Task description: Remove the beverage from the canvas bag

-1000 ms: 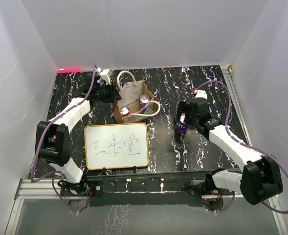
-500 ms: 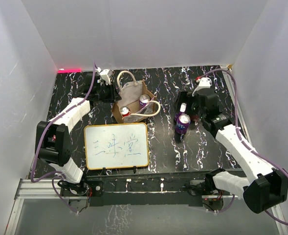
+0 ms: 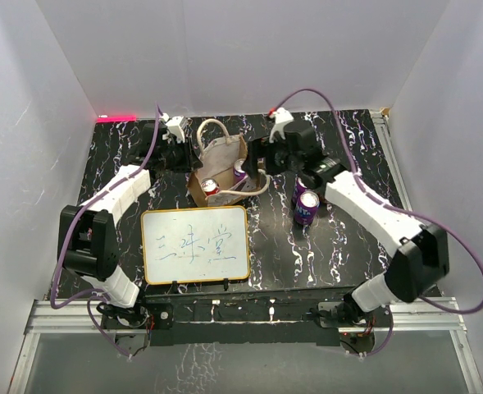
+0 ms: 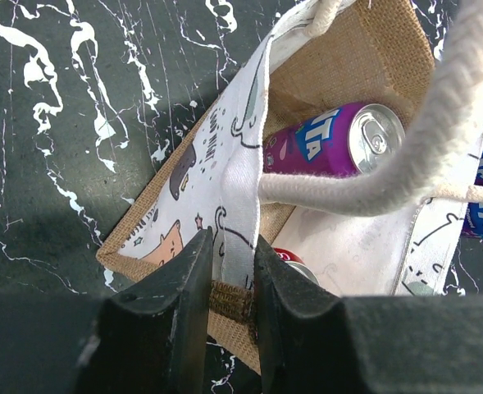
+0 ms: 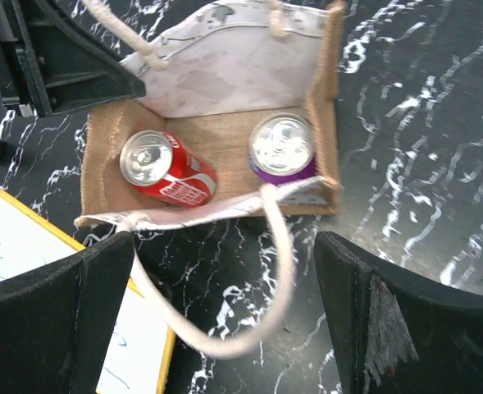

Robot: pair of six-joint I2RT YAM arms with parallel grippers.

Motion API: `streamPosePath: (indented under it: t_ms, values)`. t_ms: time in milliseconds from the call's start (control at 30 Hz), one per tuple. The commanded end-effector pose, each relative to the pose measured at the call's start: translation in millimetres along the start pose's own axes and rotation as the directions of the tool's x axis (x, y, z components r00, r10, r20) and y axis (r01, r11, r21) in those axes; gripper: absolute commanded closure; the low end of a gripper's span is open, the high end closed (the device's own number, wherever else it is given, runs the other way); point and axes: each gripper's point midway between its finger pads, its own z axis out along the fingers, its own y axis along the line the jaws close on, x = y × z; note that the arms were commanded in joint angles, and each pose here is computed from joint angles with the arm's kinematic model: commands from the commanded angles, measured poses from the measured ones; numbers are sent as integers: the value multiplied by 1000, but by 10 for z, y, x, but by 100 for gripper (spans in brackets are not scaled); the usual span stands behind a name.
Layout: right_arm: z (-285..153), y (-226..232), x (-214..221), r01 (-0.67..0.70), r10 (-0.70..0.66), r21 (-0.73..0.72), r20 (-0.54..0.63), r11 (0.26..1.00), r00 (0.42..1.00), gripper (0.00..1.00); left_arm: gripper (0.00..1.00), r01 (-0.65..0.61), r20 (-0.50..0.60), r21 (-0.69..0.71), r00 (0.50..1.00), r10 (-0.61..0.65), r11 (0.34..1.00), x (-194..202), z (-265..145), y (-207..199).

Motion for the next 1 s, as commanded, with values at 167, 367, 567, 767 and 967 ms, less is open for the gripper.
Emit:
streamPosePath:
  t_ms: [167, 367, 567, 767, 967]
  values:
    - [639, 566, -109, 111, -115, -84, -41, 990, 993, 9, 97, -47, 78, 74, 996, 41, 996, -201, -193, -247]
    - [1076, 781, 151, 163, -175, -93, -147, 982, 973, 9, 100, -56, 88, 75, 995, 49, 996, -219, -210, -257]
    - [1272, 891, 416, 209, -228, -107, -214, 972, 950, 5, 100, -55, 89, 72, 995, 48, 996, -229, -210, -254]
    - [1325, 975, 641, 230, -265, -161, -252, 960, 931, 1, 100, -52, 84, 71, 995, 46, 996, -224, -199, -246]
    - [1415, 901, 840, 231, -266, -147, -312, 962, 912, 1, 100, -50, 82, 71, 996, 44, 996, -223, -190, -242]
